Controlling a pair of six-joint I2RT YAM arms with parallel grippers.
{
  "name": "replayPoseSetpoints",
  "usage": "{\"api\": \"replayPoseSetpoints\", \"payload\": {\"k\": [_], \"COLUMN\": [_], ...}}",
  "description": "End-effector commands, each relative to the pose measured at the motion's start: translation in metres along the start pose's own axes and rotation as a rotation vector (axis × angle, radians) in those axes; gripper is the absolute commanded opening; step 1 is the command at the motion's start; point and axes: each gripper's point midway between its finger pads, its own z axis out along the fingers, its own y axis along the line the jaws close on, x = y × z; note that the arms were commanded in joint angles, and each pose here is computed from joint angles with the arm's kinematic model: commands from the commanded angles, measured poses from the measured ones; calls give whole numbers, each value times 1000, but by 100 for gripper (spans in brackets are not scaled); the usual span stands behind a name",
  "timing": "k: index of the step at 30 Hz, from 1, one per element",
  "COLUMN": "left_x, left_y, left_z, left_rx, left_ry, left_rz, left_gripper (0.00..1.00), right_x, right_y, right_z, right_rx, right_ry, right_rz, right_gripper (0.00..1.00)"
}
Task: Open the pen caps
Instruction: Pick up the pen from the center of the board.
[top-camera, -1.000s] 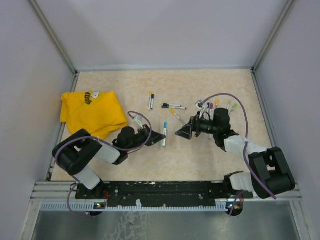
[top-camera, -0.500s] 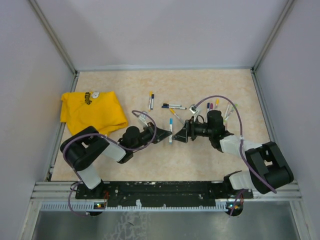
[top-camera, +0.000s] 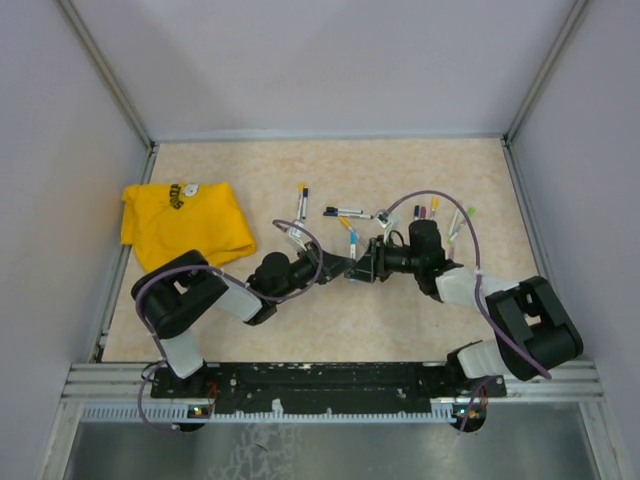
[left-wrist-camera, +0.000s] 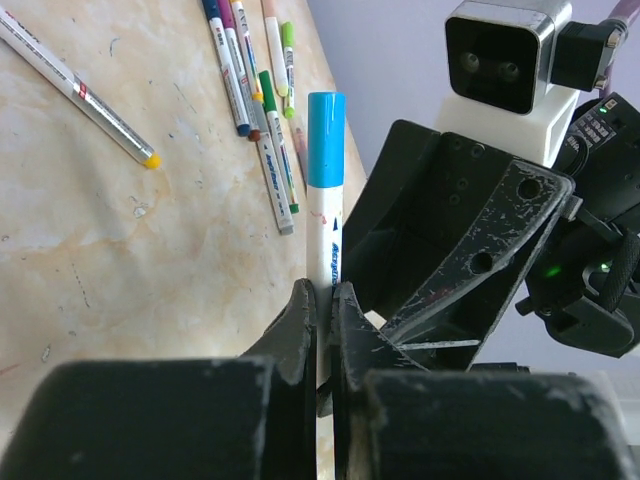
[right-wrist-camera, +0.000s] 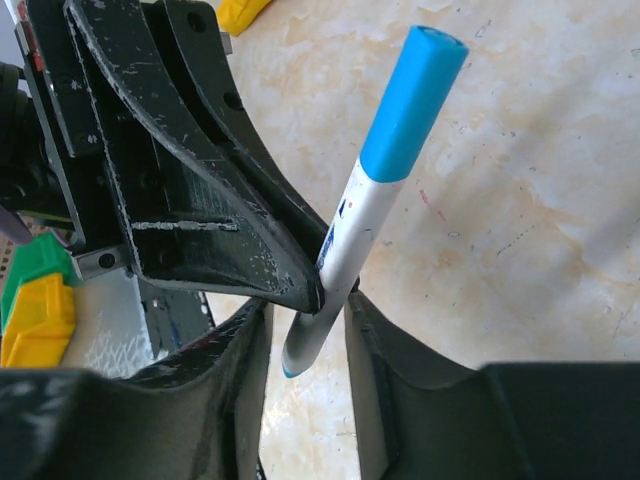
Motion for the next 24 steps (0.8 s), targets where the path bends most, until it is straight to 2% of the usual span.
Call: {"api": "replayPoseSetpoints", "payload": {"k": [1,5,8,15,19,24], "left_x": [-5,-6,-10,-21,-26,-34], "left_y": [-16,-20,-22,-28,-31,-36], "left_z": [8,8,3,-15,-28,-45], "left_rx": [57,70,69,72,78,95], "left_ry": [-34,-37,-53,-96,-92,-80], "left_rz": [-1,9,29,111,205,321], "left_gripper": [0,1,14,43,58,73], "right_x": [-23,-25,-27,-30,-32,-29], "right_y": [10,11,13,21,27,31], "right_z": [4,4,4,1,-3,-10], "right_rx": [-25,-24,-27,-51,-88,-149], "right_ry": [-47,-45,-41,-25,-3,74], "right_rz": [-46,-45,-52,-97,-140,-239], "right_gripper": [31,12,0,0,0,0]}}
